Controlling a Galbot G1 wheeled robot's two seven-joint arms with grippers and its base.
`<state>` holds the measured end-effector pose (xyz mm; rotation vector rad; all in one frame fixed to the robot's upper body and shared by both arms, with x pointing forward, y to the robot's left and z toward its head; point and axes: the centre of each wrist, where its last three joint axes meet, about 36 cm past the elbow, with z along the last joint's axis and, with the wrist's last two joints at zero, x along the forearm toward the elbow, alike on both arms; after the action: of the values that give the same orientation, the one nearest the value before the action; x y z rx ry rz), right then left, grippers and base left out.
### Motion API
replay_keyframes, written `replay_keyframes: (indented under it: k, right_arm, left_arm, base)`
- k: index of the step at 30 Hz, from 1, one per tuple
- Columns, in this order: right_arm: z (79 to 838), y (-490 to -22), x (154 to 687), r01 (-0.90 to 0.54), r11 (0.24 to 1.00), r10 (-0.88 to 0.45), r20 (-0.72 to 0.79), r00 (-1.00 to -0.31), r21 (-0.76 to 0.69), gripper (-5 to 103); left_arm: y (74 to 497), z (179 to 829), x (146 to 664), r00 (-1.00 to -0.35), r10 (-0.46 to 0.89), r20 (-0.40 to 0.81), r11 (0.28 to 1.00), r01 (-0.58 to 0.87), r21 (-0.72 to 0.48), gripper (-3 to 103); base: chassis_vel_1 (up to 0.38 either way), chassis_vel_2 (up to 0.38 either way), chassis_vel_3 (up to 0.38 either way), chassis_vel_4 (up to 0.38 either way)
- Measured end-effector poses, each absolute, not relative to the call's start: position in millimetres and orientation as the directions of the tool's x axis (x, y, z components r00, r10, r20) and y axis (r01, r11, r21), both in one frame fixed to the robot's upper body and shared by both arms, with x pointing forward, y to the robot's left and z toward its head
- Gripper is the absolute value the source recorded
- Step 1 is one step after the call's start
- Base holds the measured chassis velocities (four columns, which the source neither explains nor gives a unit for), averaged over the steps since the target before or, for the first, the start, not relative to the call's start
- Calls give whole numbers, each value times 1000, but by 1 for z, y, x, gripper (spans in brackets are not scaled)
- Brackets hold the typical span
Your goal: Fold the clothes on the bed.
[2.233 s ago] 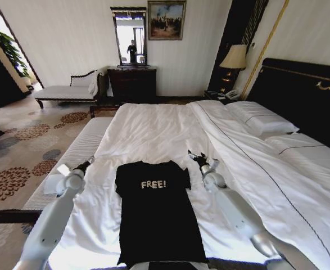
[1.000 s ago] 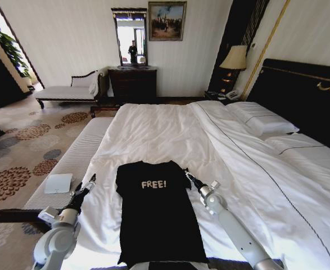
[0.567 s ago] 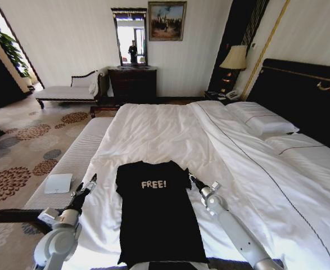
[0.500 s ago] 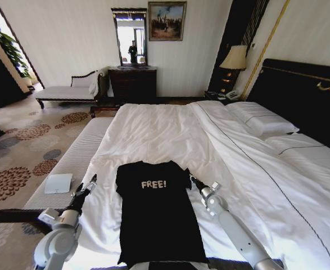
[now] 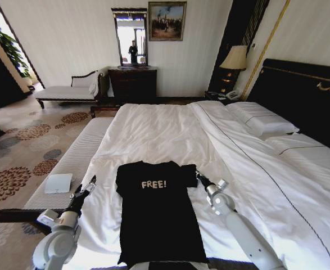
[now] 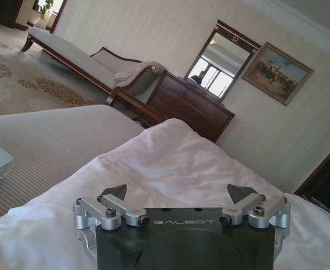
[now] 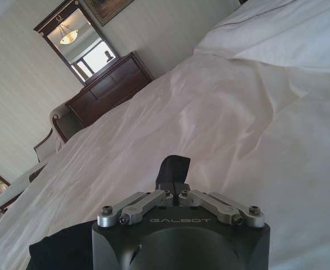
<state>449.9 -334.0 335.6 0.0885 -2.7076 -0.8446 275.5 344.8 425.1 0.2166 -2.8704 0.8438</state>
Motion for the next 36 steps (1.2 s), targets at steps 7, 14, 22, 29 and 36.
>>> replay_keyframes:
  k: [7,14,22,29,36]
  right_arm:
    - [351,-341,440,74,842,-104,295,-950,534,0]
    - [342,-352,431,111,864,-65,328,-943,492,0]
    - [325,-345,419,150,877,-13,336,-942,457,14]
    - [351,-315,383,139,858,-3,276,-961,494,36]
    - [372,-289,341,281,788,-38,498,-866,548,62]
  left_arm:
    - [345,423,279,-980,-94,178,832,-175,-526,100]
    - [348,423,281,-980,-89,179,836,-171,-522,100]
    - [351,421,281,-978,-88,187,834,-175,-523,100]
    - [354,416,281,-976,-91,200,831,-185,-525,100]
    - [357,403,274,-961,-92,260,841,-215,-497,100]
  base:
    - [0,0,0,0]
    - [0,0,0,0]
    - [0,0,0,0]
    - [0,0,0,0]
    - [0,0,0,0]
